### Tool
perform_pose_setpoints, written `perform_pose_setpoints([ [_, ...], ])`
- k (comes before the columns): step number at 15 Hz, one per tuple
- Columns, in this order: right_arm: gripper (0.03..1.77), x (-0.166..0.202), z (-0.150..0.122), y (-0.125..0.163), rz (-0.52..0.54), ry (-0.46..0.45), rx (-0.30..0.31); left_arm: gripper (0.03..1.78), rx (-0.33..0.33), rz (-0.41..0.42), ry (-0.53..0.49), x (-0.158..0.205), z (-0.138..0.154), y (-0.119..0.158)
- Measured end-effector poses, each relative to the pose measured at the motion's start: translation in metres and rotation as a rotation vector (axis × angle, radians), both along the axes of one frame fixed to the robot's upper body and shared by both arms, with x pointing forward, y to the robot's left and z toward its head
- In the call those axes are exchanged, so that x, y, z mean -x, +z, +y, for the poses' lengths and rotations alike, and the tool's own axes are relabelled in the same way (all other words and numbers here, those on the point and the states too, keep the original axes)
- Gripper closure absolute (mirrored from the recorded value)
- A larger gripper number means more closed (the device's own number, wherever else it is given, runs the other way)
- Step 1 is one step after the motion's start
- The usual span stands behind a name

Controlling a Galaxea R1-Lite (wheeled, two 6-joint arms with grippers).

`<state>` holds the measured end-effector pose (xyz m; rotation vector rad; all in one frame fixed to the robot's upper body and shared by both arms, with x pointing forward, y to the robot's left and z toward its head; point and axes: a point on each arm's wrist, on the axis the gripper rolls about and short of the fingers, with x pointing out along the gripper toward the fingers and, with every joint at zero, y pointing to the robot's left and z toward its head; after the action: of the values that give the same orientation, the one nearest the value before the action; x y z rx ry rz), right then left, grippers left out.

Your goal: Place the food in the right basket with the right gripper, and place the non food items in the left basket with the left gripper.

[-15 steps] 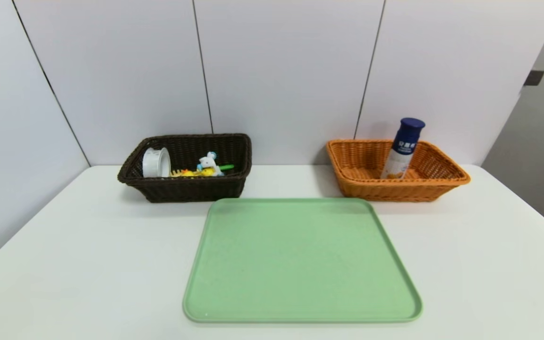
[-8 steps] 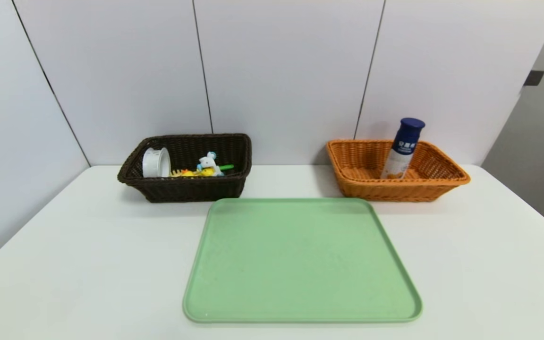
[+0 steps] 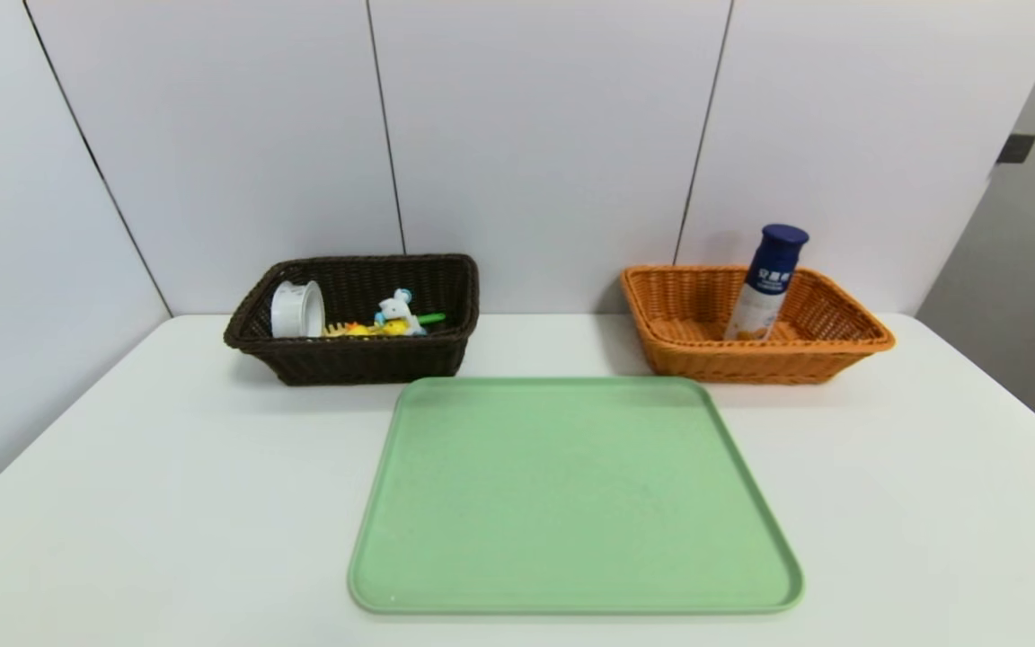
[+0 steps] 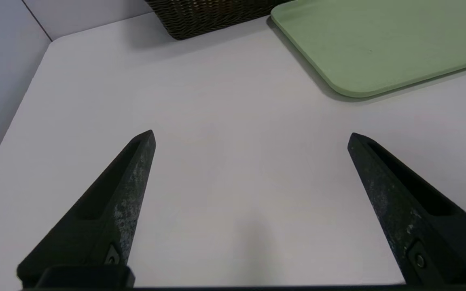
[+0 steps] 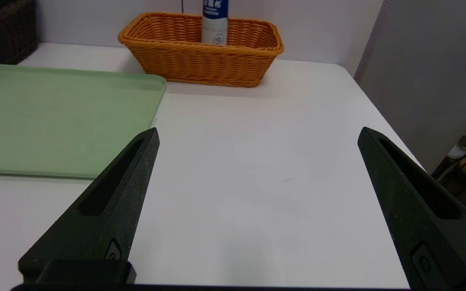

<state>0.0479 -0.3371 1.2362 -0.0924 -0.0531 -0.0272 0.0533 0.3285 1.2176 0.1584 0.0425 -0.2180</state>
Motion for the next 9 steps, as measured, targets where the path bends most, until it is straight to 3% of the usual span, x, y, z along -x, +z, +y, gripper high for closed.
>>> perform_pose_setpoints([
  [4, 0.11, -0.018, 0.000, -0.035, -0.052, 0.011, 0.002, 0.12, 0.001, -0.066, 0.006, -0.008, 0.000, -0.017],
  [7, 0.11, -0.021, 0.001, -0.052, 0.043, 0.026, -0.036, 0.12, 0.008, -0.055, 0.005, -0.009, 0.000, -0.021],
  [9, 0.11, -0.021, 0.001, -0.053, 0.050, 0.027, -0.074, 0.12, 0.020, -0.045, 0.006, -0.009, 0.000, -0.023],
])
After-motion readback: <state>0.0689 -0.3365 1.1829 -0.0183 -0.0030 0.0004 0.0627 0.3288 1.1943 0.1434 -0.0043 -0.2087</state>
